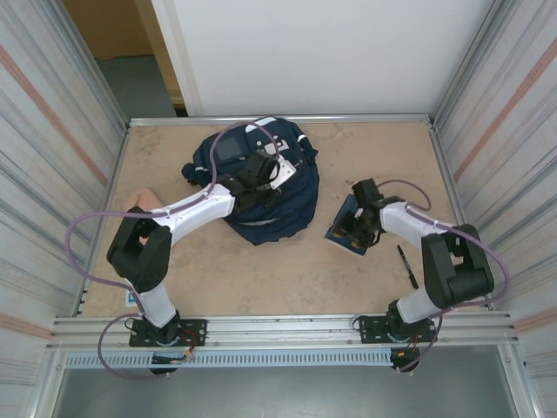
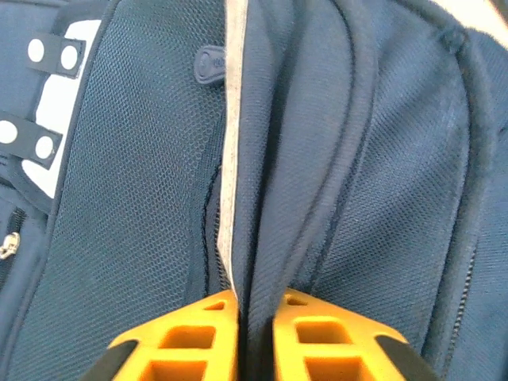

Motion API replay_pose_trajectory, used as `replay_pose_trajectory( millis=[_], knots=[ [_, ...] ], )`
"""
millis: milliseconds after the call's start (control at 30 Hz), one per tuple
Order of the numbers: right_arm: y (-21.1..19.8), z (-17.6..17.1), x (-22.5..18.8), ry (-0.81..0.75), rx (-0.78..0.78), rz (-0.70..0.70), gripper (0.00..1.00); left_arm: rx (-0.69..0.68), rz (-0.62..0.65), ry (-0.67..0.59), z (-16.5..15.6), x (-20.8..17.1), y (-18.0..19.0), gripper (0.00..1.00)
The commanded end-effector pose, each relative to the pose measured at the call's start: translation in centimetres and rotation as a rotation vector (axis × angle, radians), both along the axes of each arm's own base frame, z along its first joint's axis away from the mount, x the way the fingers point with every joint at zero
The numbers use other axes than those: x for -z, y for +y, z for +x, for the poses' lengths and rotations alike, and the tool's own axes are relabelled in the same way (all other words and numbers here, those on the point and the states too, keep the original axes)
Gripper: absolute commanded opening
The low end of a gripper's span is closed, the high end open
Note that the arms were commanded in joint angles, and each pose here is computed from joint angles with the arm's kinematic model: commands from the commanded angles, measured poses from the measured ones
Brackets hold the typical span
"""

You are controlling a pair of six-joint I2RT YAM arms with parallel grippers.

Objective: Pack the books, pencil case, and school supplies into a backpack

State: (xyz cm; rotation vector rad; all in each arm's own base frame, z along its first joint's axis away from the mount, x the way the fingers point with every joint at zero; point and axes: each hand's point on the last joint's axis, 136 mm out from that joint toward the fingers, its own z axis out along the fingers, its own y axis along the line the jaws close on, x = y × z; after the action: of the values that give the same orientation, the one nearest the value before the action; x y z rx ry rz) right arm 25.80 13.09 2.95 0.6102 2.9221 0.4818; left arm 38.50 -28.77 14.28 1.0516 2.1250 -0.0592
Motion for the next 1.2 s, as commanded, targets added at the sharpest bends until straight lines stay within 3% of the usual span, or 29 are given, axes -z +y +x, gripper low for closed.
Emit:
replay_pose_trajectory(
  millis=[0,100,267,367,467,567,667,833,967,1167],
  knots=[
    [0.0,-5.5,1.1,0.096,0.013,-0.09,0.51,-0.024,-0.178,-0.001,0.1,-4.0,-1.7,0.37],
    [1.1,-8.1,0.2,0.035,-0.035,-0.09,0.51,-0.046,-0.268,0.083,-1.7,-5.2,-1.8,0.54],
    [-0.1,-10.5,-2.1,0.019,-0.084,-0.104,0.53,-0.017,-0.424,0.279,-6.3,-5.4,-3.7,0.62],
    [-2.6,-8.5,-5.2,-0.08,-0.075,-0.107,0.56,0.045,-0.442,0.37,-9.8,-3.7,-6.4,0.63],
    [-4.9,-5.7,-7.8,-0.158,0.021,-0.016,0.57,0.083,-0.442,0.473,-12.6,-1.4,-9.9,0.63],
    [-7.3,-3.1,-8.2,-0.216,0.103,0.023,0.42,0.075,-0.392,0.514,-13.5,1.1,-12.5,0.63],
    [-8.7,-1.4,-6.6,-0.172,0.12,0.008,0.31,0.018,-0.338,0.539,-13.2,3.9,-13.9,0.62],
    [-9.9,-0.5,-3.5,-0.094,0.108,-0.075,0.27,-0.093,-0.285,0.594,-12.7,8.0,-14.1,0.64],
    [-10.8,-1.2,-1.7,-0.04,0.094,-0.133,0.28,-0.072,-0.253,0.666,-14.2,9.3,-14.8,0.66],
    [-8.3,-2.4,1.0,0.067,0.008,-0.049,0.28,-0.034,-0.277,0.764,-16.5,9.8,-15.3,0.68]
  ],
)
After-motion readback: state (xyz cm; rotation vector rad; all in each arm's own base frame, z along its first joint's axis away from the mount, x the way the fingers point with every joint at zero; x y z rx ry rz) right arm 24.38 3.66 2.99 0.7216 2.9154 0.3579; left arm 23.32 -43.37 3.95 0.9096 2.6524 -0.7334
